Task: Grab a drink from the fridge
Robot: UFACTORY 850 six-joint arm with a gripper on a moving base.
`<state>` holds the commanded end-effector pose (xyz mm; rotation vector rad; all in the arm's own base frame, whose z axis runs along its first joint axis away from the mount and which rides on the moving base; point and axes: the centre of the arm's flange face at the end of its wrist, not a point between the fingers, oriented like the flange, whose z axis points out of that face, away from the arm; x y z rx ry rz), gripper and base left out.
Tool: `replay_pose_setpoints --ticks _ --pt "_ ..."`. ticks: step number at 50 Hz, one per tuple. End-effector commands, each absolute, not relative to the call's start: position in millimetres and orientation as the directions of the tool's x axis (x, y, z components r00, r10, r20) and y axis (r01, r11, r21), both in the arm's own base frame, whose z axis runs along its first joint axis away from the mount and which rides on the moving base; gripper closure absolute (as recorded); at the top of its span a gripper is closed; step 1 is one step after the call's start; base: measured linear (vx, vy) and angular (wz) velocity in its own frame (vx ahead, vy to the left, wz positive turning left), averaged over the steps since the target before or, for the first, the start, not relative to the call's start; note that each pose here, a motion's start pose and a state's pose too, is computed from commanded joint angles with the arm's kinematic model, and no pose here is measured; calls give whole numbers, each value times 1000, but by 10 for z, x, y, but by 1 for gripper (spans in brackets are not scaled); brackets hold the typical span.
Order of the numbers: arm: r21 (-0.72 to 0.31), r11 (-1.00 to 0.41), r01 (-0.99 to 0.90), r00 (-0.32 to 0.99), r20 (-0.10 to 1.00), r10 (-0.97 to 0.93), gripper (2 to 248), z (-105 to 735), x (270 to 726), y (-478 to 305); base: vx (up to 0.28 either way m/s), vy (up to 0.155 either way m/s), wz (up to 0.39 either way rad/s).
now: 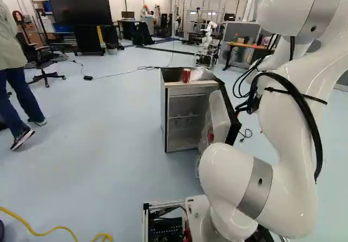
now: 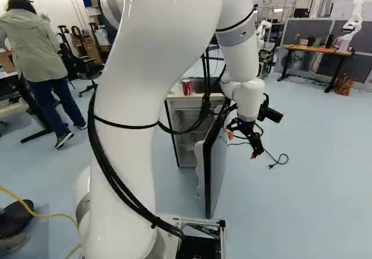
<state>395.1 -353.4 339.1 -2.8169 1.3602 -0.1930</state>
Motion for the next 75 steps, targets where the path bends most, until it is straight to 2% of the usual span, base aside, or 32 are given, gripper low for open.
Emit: replay_pose_setpoints --ticks 39,75 --pt "-61 -703 -709 692 132 -709 3 3394 4202 -3017 0 0 0" --pt "-66 -783 -619 759 206 -618 3 3406 4514 -2493 0 0 0"
